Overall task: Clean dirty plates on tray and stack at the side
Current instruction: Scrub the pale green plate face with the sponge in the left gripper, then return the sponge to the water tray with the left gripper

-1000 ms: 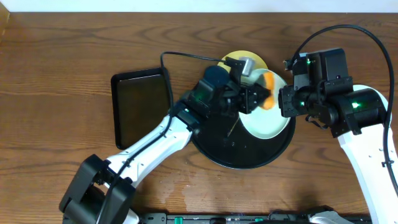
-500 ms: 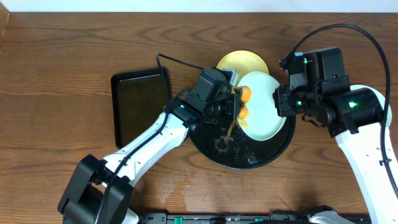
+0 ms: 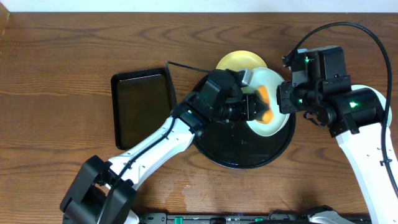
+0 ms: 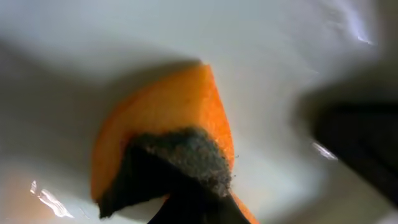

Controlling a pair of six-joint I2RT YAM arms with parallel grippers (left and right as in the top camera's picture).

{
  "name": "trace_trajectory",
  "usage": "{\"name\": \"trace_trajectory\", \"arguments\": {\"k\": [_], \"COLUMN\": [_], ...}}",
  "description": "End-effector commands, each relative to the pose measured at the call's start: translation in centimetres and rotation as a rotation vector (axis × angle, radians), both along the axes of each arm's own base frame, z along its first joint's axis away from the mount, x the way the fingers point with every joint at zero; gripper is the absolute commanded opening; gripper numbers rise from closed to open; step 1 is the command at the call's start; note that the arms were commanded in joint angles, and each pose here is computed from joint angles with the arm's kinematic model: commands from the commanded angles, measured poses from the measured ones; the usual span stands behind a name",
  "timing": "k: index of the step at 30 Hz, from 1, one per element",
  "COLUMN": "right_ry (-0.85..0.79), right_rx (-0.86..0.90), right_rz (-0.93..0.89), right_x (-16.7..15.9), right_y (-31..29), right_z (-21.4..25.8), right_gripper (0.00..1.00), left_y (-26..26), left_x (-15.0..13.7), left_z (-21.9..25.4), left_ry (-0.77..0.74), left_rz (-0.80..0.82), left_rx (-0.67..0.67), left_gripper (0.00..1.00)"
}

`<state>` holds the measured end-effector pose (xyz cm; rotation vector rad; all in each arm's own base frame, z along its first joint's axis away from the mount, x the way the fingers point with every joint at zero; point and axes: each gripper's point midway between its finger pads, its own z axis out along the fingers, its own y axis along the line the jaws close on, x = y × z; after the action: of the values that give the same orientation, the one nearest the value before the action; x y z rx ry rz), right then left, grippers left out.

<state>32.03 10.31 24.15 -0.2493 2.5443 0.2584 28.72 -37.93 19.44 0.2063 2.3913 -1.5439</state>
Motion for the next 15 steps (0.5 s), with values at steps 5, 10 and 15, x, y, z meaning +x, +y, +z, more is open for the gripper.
{"name": "trace_trajectory", "arguments": {"k": [5,10,15], "right_ry": [-0.025,-0.026,-0.029], "right_rx": [0.144,0.153,0.154], "right_rz": [0.081,0.069,0.070], "right_x": [-0.6,-0.5,-0.4], "right_y": [2.8,2.9,2.9], "right_z": [2.2,2.2,2.3], "right_gripper": [0.01,0.01,0.01], "left_y": [-0.9,2.7,4.6], "left_x": [-3.1,-1.6,-0.7], "left_z": [-0.4,-6.5,-8.7], "left_ry": [0.196,0.247,0.177], "left_rz": [-0.072,0.144,0.210], "left_rx": [-0.017,0.246,0.354], "left_gripper": [0.08,0.07,0.07]}}
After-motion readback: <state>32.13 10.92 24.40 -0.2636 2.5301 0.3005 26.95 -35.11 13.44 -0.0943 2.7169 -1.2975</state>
